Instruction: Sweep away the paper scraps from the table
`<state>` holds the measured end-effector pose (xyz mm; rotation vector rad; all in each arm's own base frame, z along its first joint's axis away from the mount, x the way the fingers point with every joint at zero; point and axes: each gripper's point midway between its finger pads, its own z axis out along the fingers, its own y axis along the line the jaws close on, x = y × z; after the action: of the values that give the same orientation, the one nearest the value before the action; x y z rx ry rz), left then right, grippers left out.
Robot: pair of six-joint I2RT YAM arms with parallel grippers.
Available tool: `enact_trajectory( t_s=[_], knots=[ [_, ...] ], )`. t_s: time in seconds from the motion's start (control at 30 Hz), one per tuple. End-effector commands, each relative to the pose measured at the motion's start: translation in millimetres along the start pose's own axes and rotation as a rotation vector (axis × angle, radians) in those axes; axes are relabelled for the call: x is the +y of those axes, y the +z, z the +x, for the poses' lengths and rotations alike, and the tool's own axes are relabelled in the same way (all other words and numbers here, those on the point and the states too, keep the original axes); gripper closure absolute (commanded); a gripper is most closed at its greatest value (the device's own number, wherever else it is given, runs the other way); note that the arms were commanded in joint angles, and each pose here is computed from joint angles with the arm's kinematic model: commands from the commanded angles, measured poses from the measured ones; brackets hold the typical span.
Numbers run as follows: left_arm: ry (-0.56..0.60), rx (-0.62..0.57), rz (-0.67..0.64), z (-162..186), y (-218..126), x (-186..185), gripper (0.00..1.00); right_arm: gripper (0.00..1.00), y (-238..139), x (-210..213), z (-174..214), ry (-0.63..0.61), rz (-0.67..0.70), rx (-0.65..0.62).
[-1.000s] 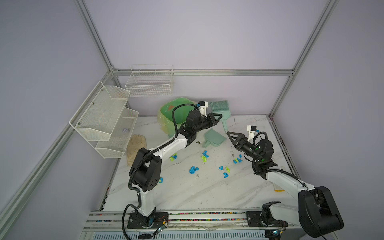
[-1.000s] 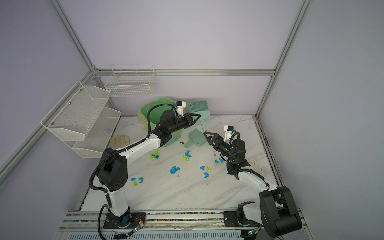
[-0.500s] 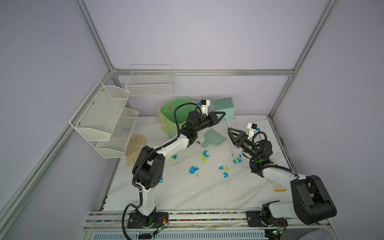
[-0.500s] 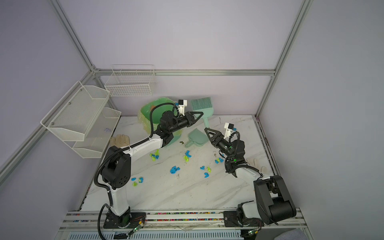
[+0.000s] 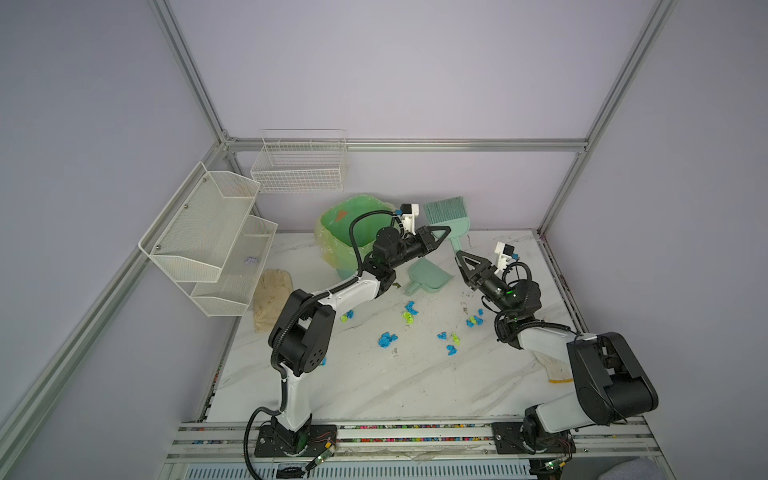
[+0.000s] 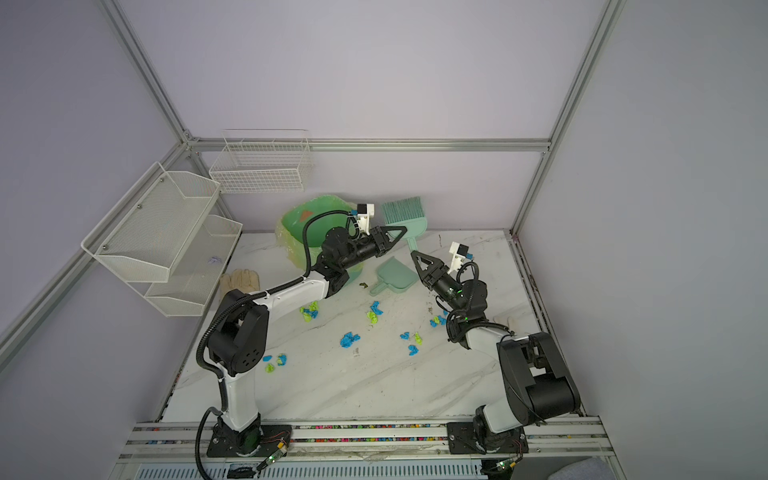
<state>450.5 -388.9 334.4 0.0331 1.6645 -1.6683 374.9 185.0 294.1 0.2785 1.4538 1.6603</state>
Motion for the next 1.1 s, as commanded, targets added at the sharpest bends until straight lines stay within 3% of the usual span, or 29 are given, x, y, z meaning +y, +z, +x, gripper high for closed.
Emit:
enact_trajectory(
  t_s=[0.0,0.53,0.73,0.83,1.0,1.07],
  knots=[
    [0.02,-0.014,0.057,-1,-4,-14,1.0,0.58,3,27,-10,-0.013,-0.13,-0.032],
    [0.024,-0.019,0.042,-1,-1,-9,1.0,0.82,5,23,-4,0.024,-0.158,-0.021],
    [0.016,-0.015,0.036,1,0,-5,1.0,1.0,6,31,-7,0.002,-0.166,-0.027],
    [0.025,-0.003,0.045,3,-2,-9,0.87,1.0,5,35,-9,-0.004,-0.171,-0.035],
    [0.064,0.028,0.044,7,-11,-27,0.44,1.0,-7,41,-20,-0.029,-0.162,-0.065],
    [0.092,0.031,0.036,10,-20,-33,0.41,1.0,-15,41,-30,-0.038,-0.142,-0.087]
  ],
)
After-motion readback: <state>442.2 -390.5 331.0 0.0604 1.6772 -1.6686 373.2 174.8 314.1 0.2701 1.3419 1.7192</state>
